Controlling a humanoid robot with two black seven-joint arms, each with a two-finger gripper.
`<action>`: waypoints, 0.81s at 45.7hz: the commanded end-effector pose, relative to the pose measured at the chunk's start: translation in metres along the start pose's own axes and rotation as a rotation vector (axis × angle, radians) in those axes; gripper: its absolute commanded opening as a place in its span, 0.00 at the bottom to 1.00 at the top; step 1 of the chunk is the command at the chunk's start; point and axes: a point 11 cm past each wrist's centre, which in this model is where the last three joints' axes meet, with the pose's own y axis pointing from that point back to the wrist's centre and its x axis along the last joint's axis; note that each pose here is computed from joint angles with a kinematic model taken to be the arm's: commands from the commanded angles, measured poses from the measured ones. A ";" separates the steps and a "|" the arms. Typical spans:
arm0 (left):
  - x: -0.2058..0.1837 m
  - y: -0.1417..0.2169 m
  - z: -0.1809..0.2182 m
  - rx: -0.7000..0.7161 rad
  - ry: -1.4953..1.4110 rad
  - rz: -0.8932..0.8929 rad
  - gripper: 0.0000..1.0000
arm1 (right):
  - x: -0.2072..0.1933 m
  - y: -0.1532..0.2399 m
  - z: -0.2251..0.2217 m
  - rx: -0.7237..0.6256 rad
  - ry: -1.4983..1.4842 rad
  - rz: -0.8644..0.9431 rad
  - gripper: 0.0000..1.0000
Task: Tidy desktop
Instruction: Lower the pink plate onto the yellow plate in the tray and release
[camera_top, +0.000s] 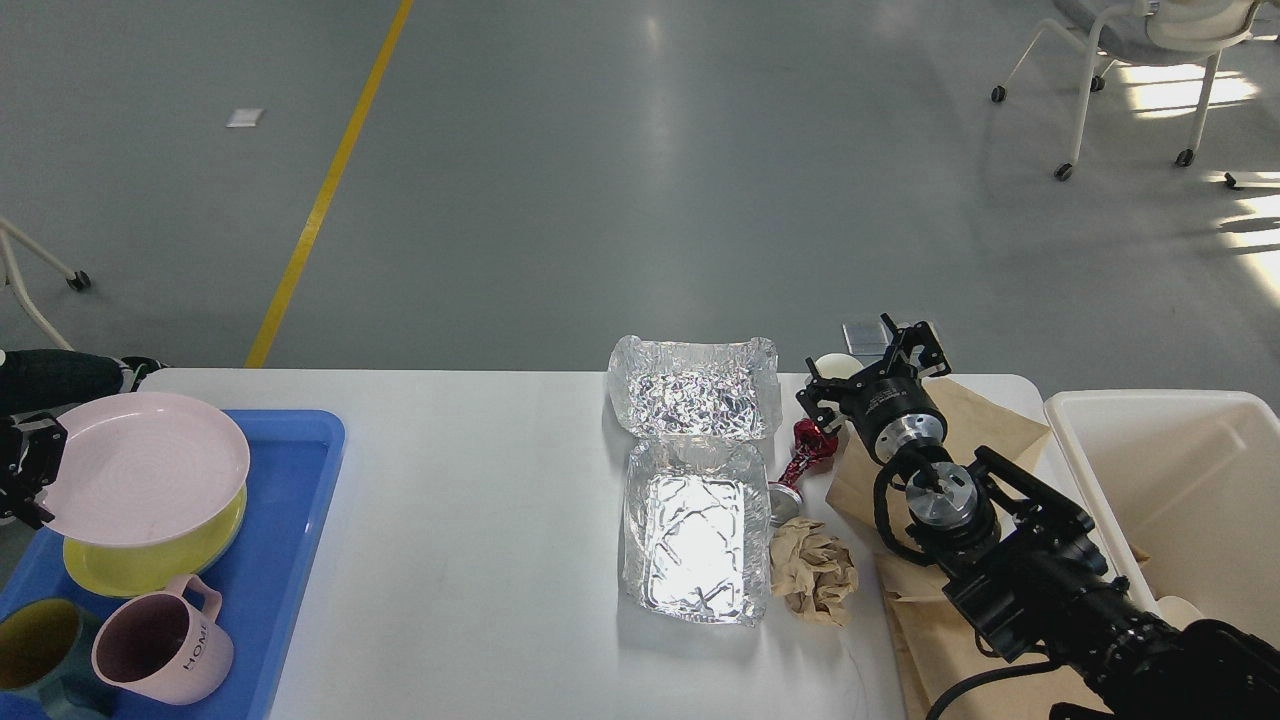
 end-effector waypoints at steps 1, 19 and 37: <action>0.002 -0.008 -0.004 0.019 0.027 0.042 0.00 | 0.000 0.000 0.000 0.000 0.000 0.000 1.00; -0.004 -0.031 -0.011 0.076 0.037 0.085 0.00 | 0.000 0.000 0.000 0.000 0.000 0.000 1.00; -0.007 -0.039 -0.010 0.062 0.049 0.077 0.00 | 0.000 0.000 0.000 0.000 0.000 0.000 1.00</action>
